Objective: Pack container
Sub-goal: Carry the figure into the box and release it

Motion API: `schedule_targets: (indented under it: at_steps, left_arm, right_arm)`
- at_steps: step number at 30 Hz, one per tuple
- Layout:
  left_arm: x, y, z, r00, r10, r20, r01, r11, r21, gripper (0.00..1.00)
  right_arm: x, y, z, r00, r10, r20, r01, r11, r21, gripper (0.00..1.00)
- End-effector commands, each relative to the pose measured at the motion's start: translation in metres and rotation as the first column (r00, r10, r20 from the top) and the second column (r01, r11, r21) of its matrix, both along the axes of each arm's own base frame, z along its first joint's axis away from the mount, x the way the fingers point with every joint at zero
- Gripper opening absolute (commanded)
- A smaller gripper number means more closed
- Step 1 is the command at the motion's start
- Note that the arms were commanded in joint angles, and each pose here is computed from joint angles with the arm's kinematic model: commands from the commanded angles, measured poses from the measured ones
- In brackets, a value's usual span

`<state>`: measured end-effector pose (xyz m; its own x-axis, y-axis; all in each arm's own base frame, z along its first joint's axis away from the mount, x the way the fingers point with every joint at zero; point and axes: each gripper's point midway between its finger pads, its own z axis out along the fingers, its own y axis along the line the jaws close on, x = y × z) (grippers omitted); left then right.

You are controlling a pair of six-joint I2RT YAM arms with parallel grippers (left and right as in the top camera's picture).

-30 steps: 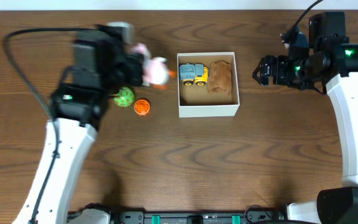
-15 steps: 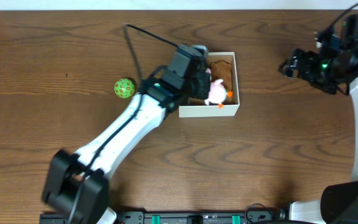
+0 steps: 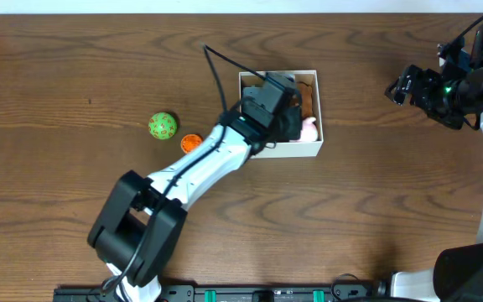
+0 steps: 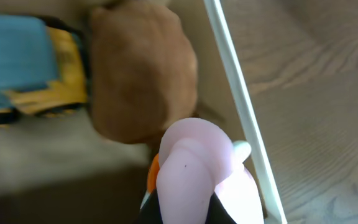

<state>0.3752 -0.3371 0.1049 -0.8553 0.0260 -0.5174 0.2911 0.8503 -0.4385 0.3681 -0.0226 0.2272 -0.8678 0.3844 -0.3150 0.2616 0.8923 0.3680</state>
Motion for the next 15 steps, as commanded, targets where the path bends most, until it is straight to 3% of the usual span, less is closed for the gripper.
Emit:
schedule_targets:
  at_steps: [1, 4, 8, 15]
  left_arm:
    - [-0.007, -0.013, 0.0, 1.0, -0.008, -0.009, 0.008, 1.0, -0.015, 0.16]
    - [-0.009, -0.017, 0.002, 1.0, -0.017, -0.004, 0.017, 1.0, -0.019, 0.39]
    - [-0.008, -0.015, 0.002, 1.0, -0.012, -0.004, 0.012, 1.0, -0.019, 0.51]
    - [0.003, -0.002, 0.014, 1.0, 0.02, 0.012, -0.02, 0.999, -0.033, 0.53]
  right_arm:
    - [0.0, 0.001, 0.0, 1.0, -0.011, -0.004, 0.011, 1.0, 0.02, 0.99]
    - [0.0, 0.001, 0.0, 1.0, -0.011, -0.005, 0.011, 1.0, 0.021, 0.99]
    - [-0.001, 0.001, -0.001, 1.0, -0.011, -0.007, 0.011, 1.0, 0.021, 0.99]
    - [-0.001, 0.001, -0.001, 1.0, -0.011, -0.007, 0.011, 1.0, 0.02, 0.99]
